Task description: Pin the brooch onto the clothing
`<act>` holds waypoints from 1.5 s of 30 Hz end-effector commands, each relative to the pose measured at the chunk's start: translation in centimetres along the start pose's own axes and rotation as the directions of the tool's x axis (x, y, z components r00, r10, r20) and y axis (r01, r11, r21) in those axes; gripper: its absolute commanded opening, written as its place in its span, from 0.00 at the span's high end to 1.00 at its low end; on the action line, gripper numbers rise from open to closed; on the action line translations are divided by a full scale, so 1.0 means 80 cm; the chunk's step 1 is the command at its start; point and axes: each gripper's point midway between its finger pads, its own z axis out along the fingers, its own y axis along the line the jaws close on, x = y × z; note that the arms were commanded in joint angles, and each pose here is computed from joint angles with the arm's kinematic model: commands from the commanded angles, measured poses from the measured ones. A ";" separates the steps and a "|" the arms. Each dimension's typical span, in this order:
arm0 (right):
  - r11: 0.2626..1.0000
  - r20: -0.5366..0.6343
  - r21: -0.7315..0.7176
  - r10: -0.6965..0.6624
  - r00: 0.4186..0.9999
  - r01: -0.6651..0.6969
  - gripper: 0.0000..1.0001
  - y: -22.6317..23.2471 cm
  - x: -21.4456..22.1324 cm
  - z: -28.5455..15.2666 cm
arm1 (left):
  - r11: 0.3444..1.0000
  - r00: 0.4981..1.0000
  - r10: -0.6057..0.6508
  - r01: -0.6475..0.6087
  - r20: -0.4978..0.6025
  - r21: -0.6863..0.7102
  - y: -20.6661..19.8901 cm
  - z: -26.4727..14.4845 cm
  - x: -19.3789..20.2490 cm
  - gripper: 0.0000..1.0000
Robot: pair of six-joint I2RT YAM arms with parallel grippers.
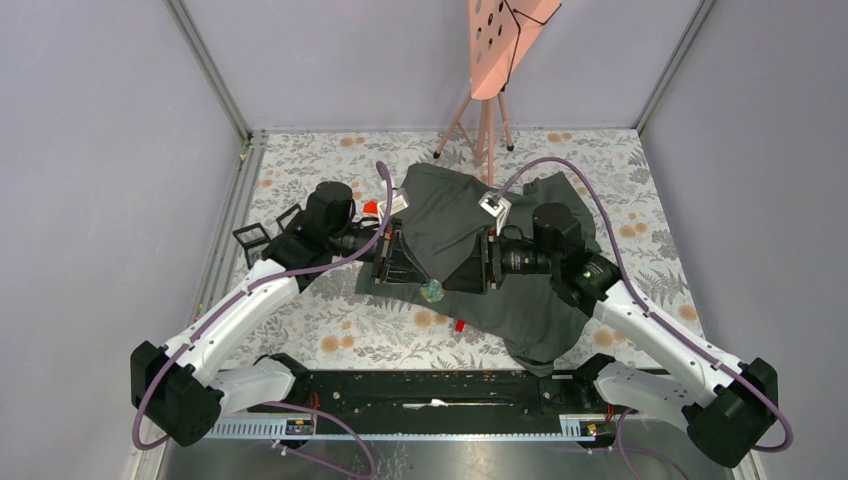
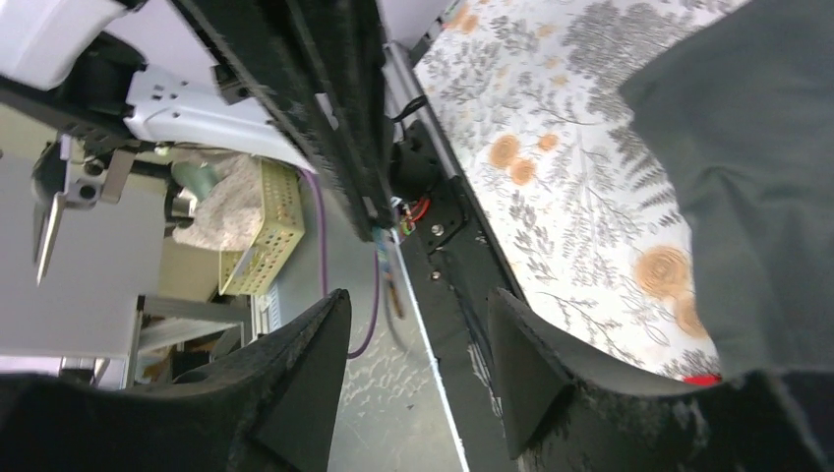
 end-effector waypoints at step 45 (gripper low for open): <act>0.425 -0.025 0.487 -0.866 0.499 0.763 1.00 -0.014 -0.068 -0.017 | 0.688 0.664 -0.624 0.717 0.411 -0.115 0.078 -0.031 -0.030 0.11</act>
